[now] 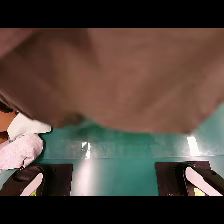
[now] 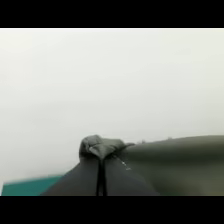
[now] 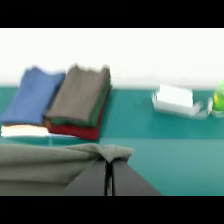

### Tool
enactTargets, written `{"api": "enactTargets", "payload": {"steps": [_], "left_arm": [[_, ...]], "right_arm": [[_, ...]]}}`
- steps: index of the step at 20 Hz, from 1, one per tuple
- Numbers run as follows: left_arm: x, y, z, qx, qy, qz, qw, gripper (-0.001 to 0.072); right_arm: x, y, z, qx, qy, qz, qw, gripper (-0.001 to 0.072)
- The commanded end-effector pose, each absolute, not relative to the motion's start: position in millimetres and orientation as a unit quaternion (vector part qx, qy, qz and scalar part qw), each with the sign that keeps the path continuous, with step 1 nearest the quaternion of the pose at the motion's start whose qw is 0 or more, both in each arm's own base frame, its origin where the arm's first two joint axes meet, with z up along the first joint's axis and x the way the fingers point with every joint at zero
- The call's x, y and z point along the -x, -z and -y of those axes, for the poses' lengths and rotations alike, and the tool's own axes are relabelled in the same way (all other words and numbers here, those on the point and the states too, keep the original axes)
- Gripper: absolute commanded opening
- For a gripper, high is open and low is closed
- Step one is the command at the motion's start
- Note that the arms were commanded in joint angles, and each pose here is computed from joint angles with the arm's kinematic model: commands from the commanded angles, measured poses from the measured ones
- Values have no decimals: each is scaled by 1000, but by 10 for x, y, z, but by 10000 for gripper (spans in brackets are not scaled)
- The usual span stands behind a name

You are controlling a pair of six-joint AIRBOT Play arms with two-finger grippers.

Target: Fold the shirts.

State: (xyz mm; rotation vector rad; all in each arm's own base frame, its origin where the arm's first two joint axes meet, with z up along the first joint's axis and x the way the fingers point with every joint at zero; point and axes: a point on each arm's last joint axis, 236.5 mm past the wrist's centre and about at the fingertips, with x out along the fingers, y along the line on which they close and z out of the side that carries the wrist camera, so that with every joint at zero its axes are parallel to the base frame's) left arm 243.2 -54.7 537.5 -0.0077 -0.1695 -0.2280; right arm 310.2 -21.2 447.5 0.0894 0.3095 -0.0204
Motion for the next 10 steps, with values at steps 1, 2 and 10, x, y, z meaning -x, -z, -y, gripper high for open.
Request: {"api": "enactTargets", "payload": {"steps": [1, 2, 10], "left_arm": [[-3243, -4366, 631, -13, 115, -109, 987, 20], [-3540, -3957, 664, -15, 116, -174, 978, 20], [-5028, -756, 799, -14, 107, -481, 870, 21]], "right_arm": [[-3491, -3816, 189, -56, -5, -244, 968, 14], [-3669, -3501, 140, -56, -16, -284, 957, 13], [-4589, -828, 106, -92, -31, -548, 831, 14]]}}
